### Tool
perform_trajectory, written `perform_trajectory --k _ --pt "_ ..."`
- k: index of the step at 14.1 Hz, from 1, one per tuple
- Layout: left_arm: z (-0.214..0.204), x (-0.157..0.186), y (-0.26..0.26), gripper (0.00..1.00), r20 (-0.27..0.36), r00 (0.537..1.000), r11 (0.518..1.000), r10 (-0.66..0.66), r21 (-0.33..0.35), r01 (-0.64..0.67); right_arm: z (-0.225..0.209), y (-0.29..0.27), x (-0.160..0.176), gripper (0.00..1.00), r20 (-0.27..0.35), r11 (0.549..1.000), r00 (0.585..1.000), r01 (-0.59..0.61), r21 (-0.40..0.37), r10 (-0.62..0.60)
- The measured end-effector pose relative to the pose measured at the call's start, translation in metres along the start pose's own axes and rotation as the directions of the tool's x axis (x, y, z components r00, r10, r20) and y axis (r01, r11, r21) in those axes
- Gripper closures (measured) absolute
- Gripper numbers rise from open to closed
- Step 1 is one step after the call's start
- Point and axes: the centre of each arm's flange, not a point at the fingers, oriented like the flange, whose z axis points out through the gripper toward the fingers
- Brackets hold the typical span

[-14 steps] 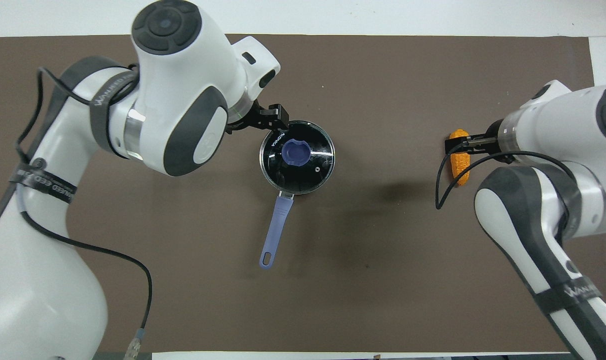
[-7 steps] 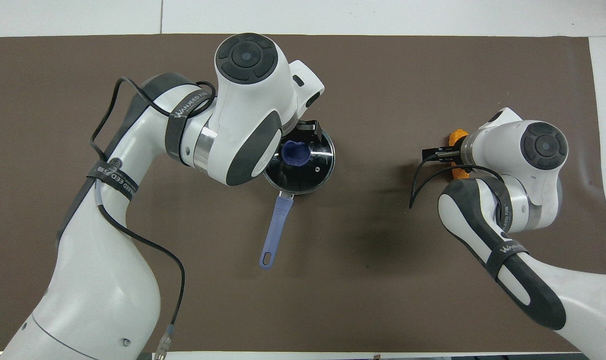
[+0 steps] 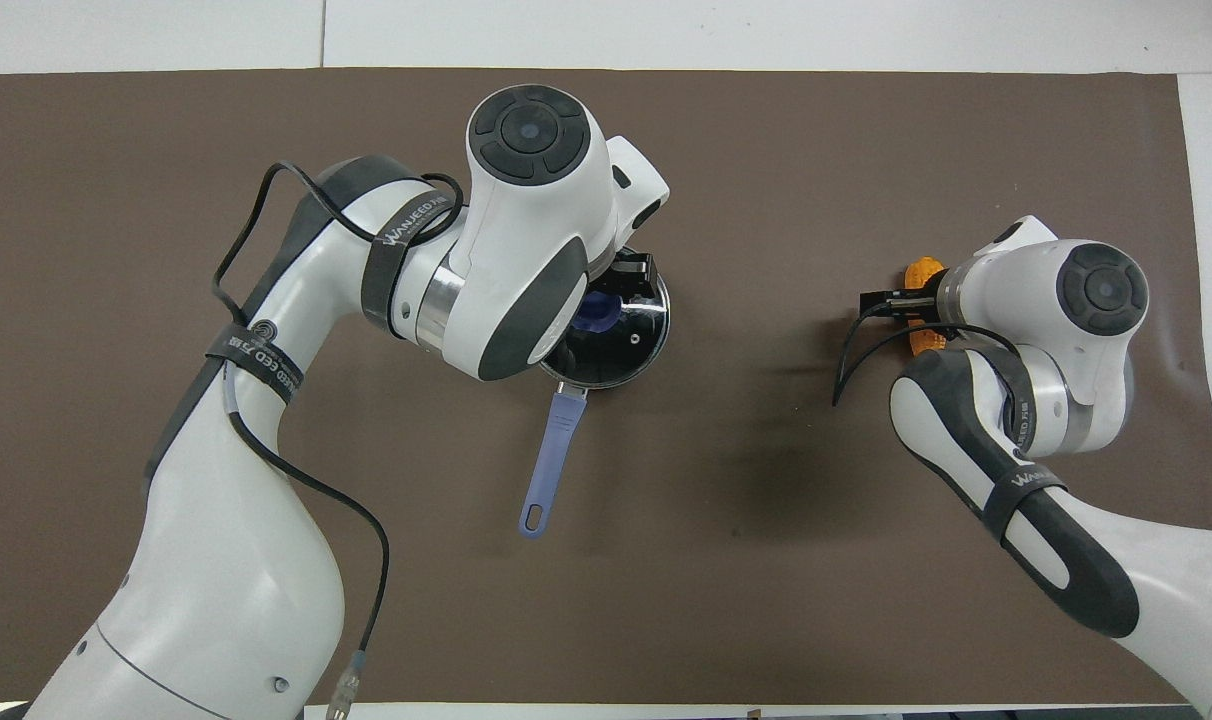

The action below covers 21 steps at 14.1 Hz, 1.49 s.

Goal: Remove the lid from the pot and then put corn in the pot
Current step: 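Reach the left gripper to the lid knob while the right gripper reaches the corn, then grasp the blue lid knob with the left gripper while the right gripper grasps the corn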

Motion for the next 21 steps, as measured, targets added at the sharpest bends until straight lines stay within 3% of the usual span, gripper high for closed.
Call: perform_trajectory --k 9,17,18,21 --pt "0.014 0.001 0.001 0.00 -0.004 1.000 1.000 0.011 0.026 -0.011 -0.004 0.008 0.004 0.01 0.056 1.000 0.998 0.003 -0.007 -0.002" --pt "0.021 0.001 0.002 0.00 -0.001 1.000 1.000 0.012 0.029 -0.012 0.000 0.020 -0.001 0.21 0.092 0.999 0.995 0.037 -0.008 -0.036" --pt "0.022 0.001 0.002 0.00 -0.001 1.000 1.000 0.013 0.029 -0.012 0.001 0.020 -0.002 0.28 0.095 0.999 0.995 0.044 -0.008 -0.043" --pt "0.021 0.000 0.003 0.09 -0.002 1.000 1.000 0.014 0.028 -0.014 0.002 0.020 -0.002 0.62 0.096 0.998 0.993 0.063 -0.006 -0.062"
